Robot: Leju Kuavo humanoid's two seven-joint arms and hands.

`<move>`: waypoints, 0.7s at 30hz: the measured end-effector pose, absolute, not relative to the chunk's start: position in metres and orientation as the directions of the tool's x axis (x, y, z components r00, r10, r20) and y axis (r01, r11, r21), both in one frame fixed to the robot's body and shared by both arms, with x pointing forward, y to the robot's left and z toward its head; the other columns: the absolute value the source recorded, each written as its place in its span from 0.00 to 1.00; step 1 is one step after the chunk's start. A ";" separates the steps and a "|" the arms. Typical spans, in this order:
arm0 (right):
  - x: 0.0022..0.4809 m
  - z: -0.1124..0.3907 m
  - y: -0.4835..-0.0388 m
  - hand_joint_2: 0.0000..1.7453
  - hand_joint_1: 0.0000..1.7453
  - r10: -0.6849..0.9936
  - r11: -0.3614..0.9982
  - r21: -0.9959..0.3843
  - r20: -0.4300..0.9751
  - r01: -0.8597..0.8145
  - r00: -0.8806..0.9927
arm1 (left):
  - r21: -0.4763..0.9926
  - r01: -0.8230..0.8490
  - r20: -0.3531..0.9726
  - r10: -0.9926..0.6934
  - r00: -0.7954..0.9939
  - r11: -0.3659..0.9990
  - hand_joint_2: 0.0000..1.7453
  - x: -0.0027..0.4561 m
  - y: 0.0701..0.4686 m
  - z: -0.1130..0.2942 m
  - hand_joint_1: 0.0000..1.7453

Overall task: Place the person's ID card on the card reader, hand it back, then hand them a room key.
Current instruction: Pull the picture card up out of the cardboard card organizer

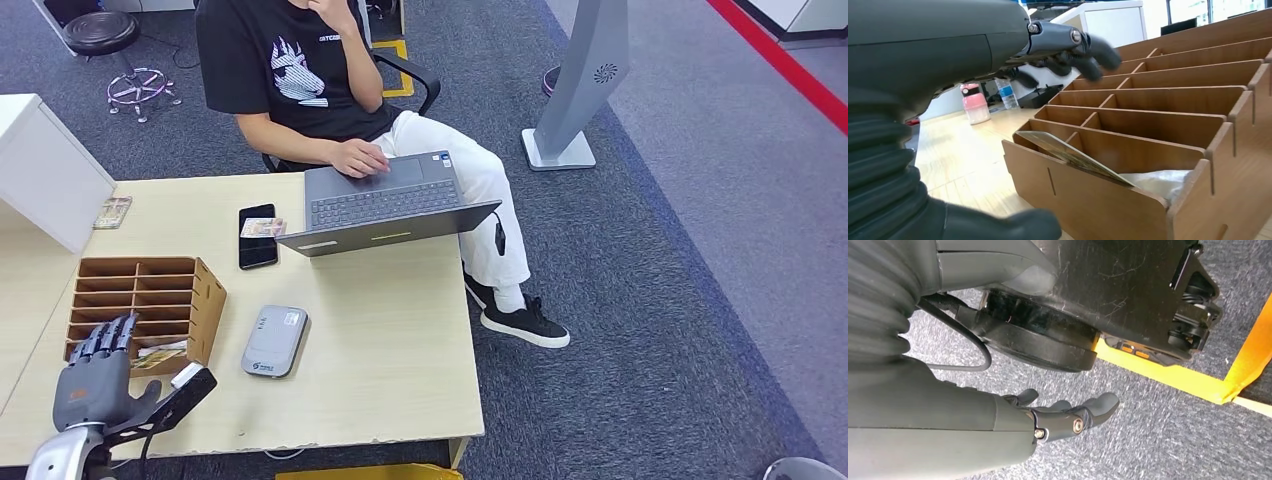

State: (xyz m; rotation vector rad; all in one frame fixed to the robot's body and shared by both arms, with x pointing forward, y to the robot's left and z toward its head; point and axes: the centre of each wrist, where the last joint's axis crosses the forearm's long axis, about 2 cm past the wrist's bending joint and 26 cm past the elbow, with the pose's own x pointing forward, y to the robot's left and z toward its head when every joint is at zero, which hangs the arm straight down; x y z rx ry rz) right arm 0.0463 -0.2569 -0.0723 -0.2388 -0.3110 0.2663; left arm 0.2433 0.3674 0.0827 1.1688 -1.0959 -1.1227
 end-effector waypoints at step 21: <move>0.037 -0.065 -0.253 1.00 0.00 0.247 0.943 -0.287 0.272 -0.166 0.930 | 0.996 0.067 0.058 -0.992 0.115 0.066 1.00 0.238 0.366 0.079 1.00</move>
